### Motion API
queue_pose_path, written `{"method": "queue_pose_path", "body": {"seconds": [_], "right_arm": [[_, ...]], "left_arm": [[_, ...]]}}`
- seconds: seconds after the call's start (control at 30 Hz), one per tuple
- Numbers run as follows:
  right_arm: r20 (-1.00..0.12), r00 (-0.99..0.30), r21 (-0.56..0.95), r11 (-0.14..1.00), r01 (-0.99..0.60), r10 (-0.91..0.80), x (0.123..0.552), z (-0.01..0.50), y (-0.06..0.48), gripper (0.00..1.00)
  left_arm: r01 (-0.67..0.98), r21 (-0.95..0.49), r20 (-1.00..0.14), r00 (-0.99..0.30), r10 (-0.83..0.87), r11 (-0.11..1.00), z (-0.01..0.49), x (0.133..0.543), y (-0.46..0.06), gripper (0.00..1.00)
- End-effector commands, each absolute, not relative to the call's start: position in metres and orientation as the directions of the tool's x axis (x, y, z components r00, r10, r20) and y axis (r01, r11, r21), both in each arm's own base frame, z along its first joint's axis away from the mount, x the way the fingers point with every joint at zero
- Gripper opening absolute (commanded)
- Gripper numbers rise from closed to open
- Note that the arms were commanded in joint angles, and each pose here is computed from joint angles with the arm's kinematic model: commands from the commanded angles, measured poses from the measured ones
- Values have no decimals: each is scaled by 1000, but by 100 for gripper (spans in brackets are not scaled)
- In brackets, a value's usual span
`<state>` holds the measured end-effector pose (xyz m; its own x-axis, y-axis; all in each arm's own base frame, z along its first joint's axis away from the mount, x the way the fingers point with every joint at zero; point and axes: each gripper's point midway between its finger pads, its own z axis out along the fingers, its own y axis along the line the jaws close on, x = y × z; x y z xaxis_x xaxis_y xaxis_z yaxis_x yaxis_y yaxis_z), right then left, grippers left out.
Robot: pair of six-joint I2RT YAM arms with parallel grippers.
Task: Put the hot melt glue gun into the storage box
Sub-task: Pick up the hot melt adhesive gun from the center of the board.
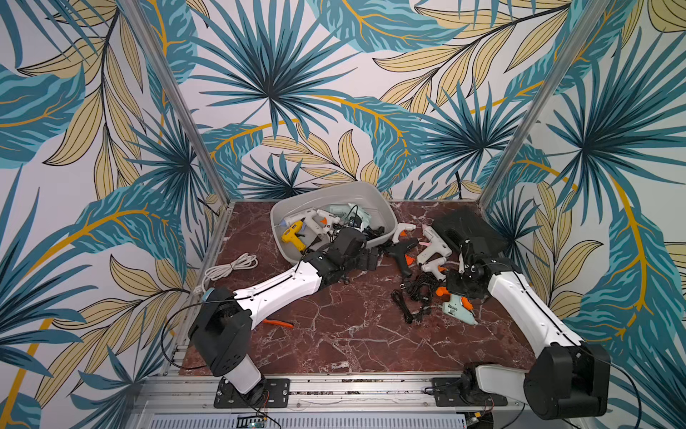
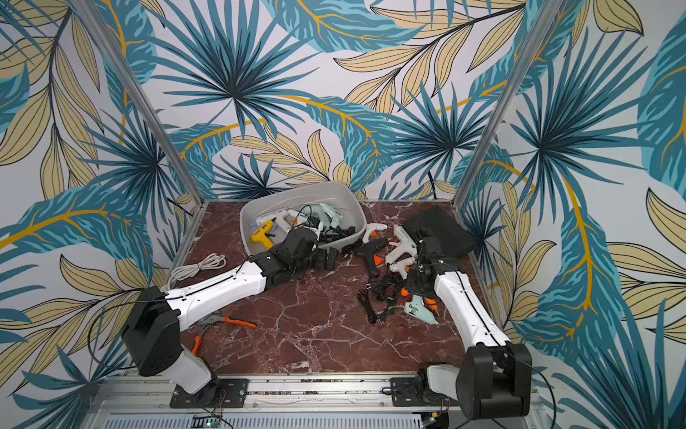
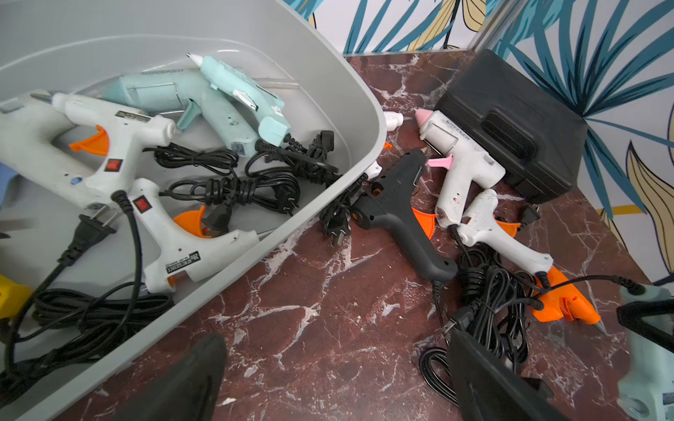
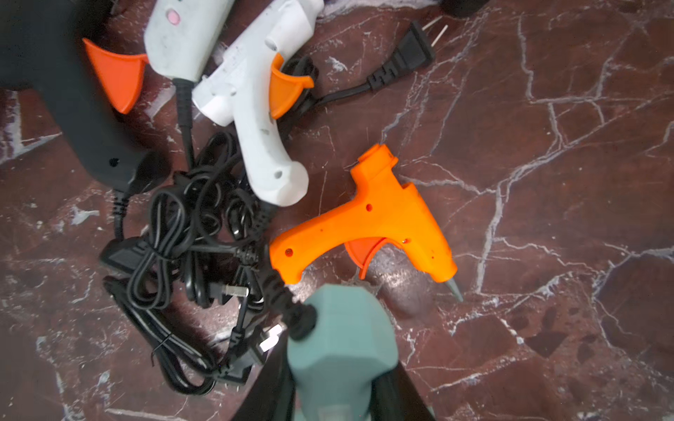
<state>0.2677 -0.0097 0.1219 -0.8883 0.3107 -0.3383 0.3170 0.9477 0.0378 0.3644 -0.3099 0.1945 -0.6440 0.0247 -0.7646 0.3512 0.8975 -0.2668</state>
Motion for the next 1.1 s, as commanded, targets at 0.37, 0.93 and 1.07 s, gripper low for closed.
{"method": "queue_pose_path", "body": {"seconds": [0.37,0.93,1.07], "right_arm": [[-552,-775,280,944,174,306,275,252,36,0],[-699,-695,378,913,-156,171,324,323,100,0],[-679,-721,341,929,-143,138,335,305,113,0]], "left_arm": [[407,-319,-807,-590,-21,856,232,354,-310,100],[394,-318,-843,-533,-67,863,246,359,-299,97],[431,-335,-849,-523,-70,838,253,355,-304,97]]}}
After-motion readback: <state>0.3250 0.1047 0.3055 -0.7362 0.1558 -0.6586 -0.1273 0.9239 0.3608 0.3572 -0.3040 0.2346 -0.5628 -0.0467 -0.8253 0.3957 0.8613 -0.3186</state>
